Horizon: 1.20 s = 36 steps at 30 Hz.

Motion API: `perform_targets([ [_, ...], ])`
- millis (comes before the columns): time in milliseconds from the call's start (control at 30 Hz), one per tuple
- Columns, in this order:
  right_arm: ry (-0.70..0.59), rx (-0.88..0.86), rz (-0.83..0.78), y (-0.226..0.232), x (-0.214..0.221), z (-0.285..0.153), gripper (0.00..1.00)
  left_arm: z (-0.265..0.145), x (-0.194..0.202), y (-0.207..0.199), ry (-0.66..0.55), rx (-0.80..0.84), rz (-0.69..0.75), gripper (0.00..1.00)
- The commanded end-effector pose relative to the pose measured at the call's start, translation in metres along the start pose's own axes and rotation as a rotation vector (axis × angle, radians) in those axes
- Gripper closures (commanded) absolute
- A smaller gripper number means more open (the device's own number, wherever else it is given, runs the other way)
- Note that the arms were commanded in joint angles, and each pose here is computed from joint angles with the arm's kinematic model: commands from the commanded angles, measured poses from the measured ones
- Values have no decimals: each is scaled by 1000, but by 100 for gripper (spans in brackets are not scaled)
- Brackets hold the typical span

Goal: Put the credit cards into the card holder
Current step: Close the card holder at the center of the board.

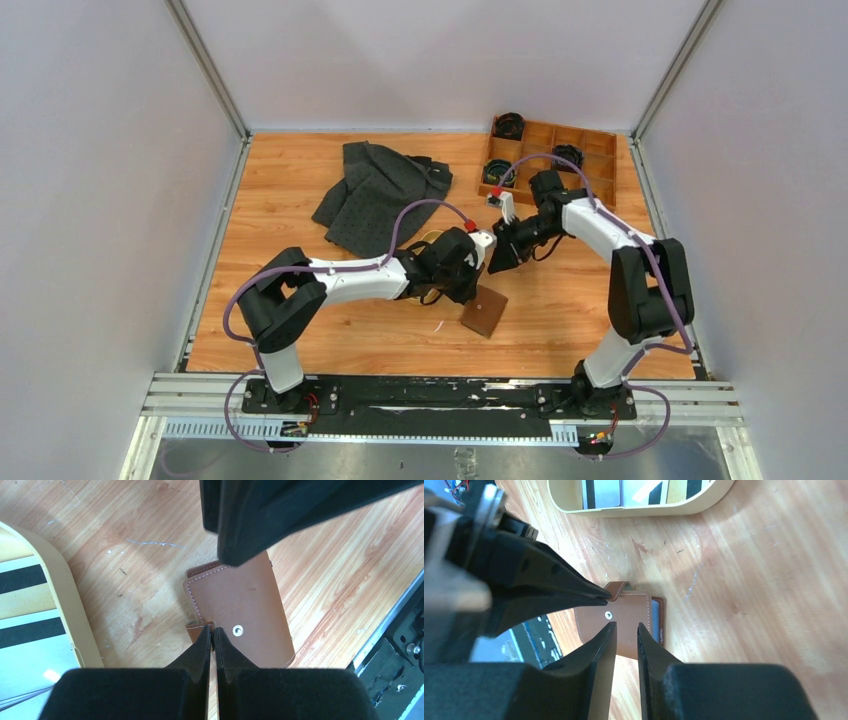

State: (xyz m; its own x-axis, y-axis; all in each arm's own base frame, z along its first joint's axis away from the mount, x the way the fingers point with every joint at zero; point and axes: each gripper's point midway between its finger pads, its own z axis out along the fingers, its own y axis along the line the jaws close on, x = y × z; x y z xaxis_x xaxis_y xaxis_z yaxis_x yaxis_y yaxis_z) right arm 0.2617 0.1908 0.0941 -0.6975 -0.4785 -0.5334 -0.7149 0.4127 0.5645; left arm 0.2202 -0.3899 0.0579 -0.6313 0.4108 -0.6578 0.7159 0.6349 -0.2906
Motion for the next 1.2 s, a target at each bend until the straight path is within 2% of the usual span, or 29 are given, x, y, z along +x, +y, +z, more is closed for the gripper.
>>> perform_targets([
  [0, -6, -48, -175, 5, 13, -10, 72, 2, -1, -5, 3, 37, -13, 100],
  [100, -18, -58, -394, 16, 23, -16, 72, 2, -1, 0, -3, 20, -28, 100],
  [200, -116, -6, -822, 26, 20, -36, 70, 2, -4, 1, -16, 33, -36, 100],
  [267, -168, 45, -1109, 27, 24, -46, 46, 3, -6, 0, -27, 45, -36, 100],
  [333, -104, 78, -1378, 17, 39, -43, 31, 4, -5, -1, -24, 57, -32, 100],
  [367, -77, 72, -1463, 13, 45, -38, 26, 5, -5, -1, -20, 63, -27, 100],
  [467, -58, -34, -1642, 10, 57, -24, 21, 7, -2, -3, -8, 81, -15, 100],
  [600, -113, -184, -1750, 16, 61, -11, 17, 8, -2, -4, -5, 91, 1, 100],
  [800, -103, -230, -1790, 13, 69, 0, 11, 9, -2, -5, 2, 108, 13, 100],
  [933, -74, -197, -1833, 9, 73, 9, 5, 11, -5, -7, -2, 117, 26, 100],
  [1167, -50, -105, -1861, -2, 60, 16, 5, 16, -9, -4, 11, 125, 37, 100],
])
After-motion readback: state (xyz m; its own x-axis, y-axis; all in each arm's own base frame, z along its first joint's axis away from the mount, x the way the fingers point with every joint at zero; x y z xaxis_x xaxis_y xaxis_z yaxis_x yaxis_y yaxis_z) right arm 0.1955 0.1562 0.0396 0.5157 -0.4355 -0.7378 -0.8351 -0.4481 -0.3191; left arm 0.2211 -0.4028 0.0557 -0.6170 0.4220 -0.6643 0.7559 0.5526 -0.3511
